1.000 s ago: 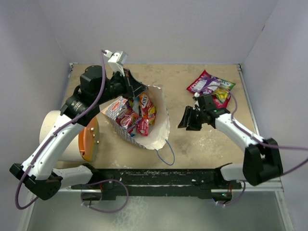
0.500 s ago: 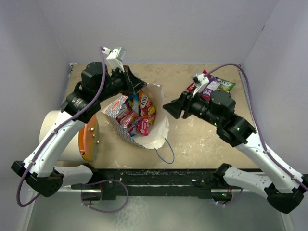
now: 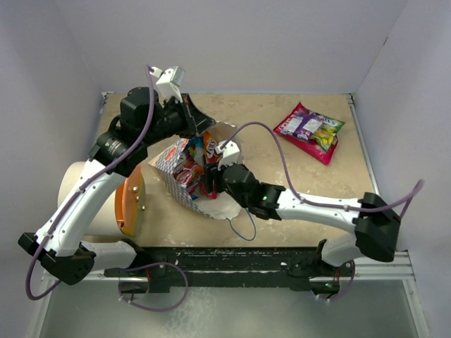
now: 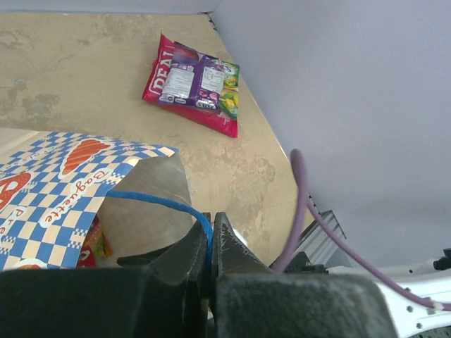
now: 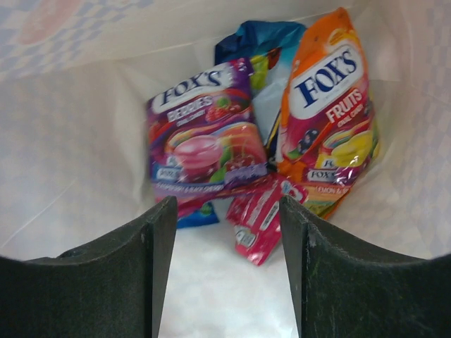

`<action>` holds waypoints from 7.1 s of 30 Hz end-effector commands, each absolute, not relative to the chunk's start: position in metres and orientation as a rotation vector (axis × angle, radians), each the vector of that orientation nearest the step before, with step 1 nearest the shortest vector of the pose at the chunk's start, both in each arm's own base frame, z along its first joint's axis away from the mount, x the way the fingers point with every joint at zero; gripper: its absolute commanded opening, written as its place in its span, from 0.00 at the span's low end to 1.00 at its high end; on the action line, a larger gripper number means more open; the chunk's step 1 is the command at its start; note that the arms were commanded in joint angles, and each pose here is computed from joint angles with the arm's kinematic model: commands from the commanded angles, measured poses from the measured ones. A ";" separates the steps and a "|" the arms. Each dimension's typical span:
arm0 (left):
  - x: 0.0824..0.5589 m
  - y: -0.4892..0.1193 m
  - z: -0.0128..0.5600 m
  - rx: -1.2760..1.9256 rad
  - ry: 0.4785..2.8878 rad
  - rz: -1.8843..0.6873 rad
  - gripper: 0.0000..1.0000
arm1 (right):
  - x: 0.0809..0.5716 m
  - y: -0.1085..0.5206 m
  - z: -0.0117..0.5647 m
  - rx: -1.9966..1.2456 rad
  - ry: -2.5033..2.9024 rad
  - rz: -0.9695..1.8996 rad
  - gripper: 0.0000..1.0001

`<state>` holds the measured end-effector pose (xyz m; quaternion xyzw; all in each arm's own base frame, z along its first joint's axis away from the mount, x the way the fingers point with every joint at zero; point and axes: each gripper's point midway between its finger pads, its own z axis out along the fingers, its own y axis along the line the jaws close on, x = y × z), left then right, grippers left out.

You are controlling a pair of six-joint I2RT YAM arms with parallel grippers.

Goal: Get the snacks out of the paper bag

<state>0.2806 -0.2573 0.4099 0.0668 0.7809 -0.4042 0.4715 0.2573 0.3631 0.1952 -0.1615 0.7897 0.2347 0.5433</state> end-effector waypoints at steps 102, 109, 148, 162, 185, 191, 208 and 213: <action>0.262 -0.265 0.401 0.297 1.970 -1.031 0.00 | 0.486 -0.063 0.273 0.361 1.966 -1.085 0.00; 0.261 -0.253 0.403 0.318 1.981 -0.953 0.00 | 0.522 -0.051 0.230 0.276 2.035 -1.049 0.00; 0.238 -0.265 0.396 0.272 2.025 -1.141 0.00 | 0.456 0.041 0.247 0.173 2.280 -0.173 0.73; 0.232 -0.272 0.378 0.264 2.026 -1.224 0.00 | 0.286 0.184 0.276 -0.171 2.183 0.749 0.74; 0.243 -0.261 0.434 0.241 1.734 -1.199 0.00 | 0.200 0.362 0.267 -1.100 1.379 0.676 0.71; 0.244 -0.265 0.439 0.255 1.736 -1.205 0.00 | 0.213 0.371 0.211 -1.453 1.230 0.434 0.73; 0.233 -0.257 0.435 0.215 1.785 -1.214 0.00 | 0.281 0.389 0.137 -1.692 1.131 0.125 0.69; 0.232 -0.259 0.435 0.219 1.788 -1.228 0.00 | 0.291 0.398 0.126 -1.696 1.139 0.124 0.67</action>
